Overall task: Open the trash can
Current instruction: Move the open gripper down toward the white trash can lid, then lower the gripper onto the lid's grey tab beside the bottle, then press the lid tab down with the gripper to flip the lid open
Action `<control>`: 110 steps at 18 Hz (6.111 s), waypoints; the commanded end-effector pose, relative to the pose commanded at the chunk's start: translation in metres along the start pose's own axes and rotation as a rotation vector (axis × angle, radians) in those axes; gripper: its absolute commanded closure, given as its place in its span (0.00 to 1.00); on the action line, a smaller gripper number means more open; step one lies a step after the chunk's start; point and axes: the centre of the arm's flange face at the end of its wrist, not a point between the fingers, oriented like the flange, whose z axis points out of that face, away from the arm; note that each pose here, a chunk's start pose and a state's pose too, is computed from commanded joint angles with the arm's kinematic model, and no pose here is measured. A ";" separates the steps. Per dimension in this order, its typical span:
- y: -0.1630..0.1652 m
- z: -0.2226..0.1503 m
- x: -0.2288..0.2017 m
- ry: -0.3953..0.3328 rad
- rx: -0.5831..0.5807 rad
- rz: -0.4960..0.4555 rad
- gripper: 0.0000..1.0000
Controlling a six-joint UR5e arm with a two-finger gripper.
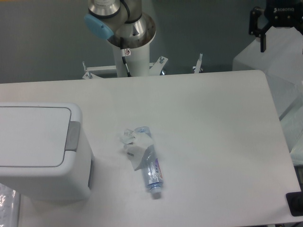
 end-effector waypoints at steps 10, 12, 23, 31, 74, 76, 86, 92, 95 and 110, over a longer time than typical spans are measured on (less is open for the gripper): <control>-0.032 0.005 0.014 0.031 0.036 0.001 0.00; -0.054 0.006 0.021 0.049 0.094 -0.056 0.00; -0.158 0.010 0.081 0.230 0.224 -0.528 0.00; -0.221 0.022 0.146 0.358 0.193 -0.672 0.00; -0.295 0.095 0.261 0.456 0.226 -0.769 0.00; -0.296 0.095 0.263 0.457 0.227 -0.766 0.00; -0.299 0.101 0.267 0.465 0.217 -0.761 0.00; -0.298 0.103 0.266 0.466 0.214 -0.761 0.00; -0.299 0.103 0.267 0.466 0.215 -0.760 0.00; -0.276 0.035 0.144 0.254 0.381 -0.782 0.00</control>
